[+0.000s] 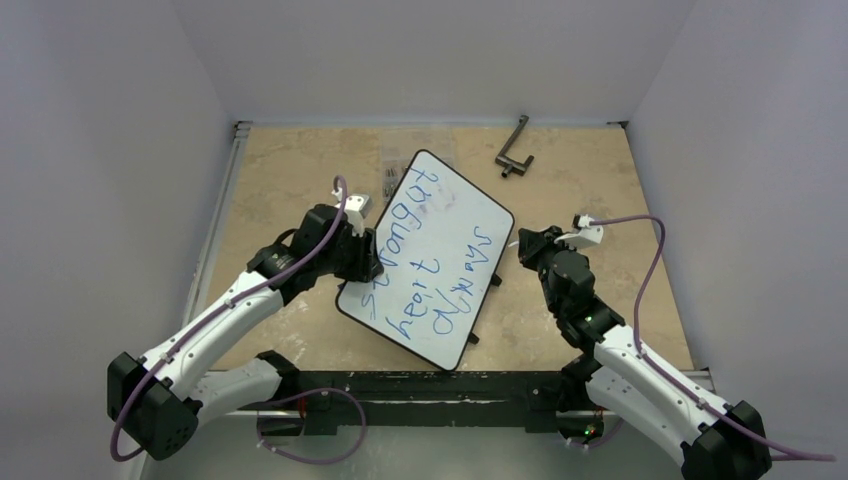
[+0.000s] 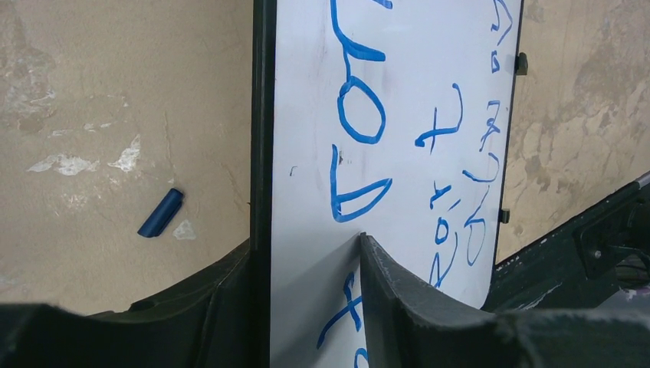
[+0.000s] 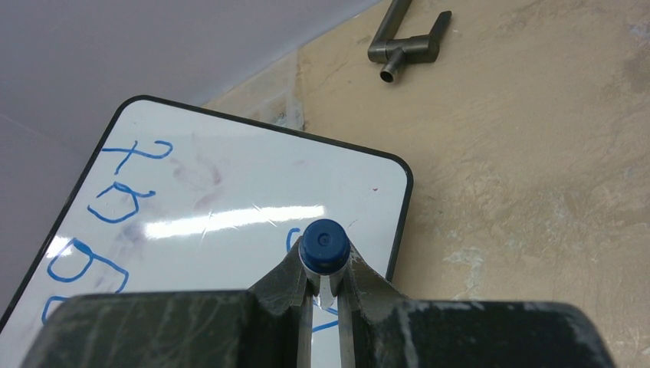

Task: Write a sentence on the whiteboard
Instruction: Put down the whiteboard on the whiteboard stand.

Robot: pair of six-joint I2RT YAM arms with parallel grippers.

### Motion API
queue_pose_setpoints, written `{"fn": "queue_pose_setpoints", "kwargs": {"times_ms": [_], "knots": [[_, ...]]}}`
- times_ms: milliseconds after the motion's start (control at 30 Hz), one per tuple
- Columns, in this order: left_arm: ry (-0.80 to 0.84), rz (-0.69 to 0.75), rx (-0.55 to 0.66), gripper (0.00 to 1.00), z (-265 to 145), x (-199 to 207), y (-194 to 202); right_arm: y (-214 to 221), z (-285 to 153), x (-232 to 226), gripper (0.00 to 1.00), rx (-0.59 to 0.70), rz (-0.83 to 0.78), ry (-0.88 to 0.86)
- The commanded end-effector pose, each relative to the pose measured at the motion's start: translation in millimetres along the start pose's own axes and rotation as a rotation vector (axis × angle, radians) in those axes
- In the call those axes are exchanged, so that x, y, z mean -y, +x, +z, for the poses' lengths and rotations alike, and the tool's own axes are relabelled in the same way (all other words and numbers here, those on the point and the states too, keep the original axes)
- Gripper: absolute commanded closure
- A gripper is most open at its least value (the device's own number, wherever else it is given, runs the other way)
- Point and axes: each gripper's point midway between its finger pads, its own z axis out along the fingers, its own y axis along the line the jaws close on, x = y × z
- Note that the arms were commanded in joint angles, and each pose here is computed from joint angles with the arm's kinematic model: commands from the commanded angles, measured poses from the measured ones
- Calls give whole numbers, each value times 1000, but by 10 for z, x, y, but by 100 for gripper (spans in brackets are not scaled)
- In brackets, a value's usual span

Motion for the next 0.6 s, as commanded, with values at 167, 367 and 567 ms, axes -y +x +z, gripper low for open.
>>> {"fn": "queue_pose_setpoints", "kwargs": {"times_ms": [167, 367, 567], "knots": [[-54, 35, -102, 52, 0, -131, 255, -88, -2, -29, 100, 37, 16, -8], [-37, 45, -87, 44, -76, -67, 140, -98, -2, -35, 100, 40, 18, -9], [3, 52, -62, 38, -172, 52, -16, -92, -3, -26, 100, 38, 17, -7]]}}
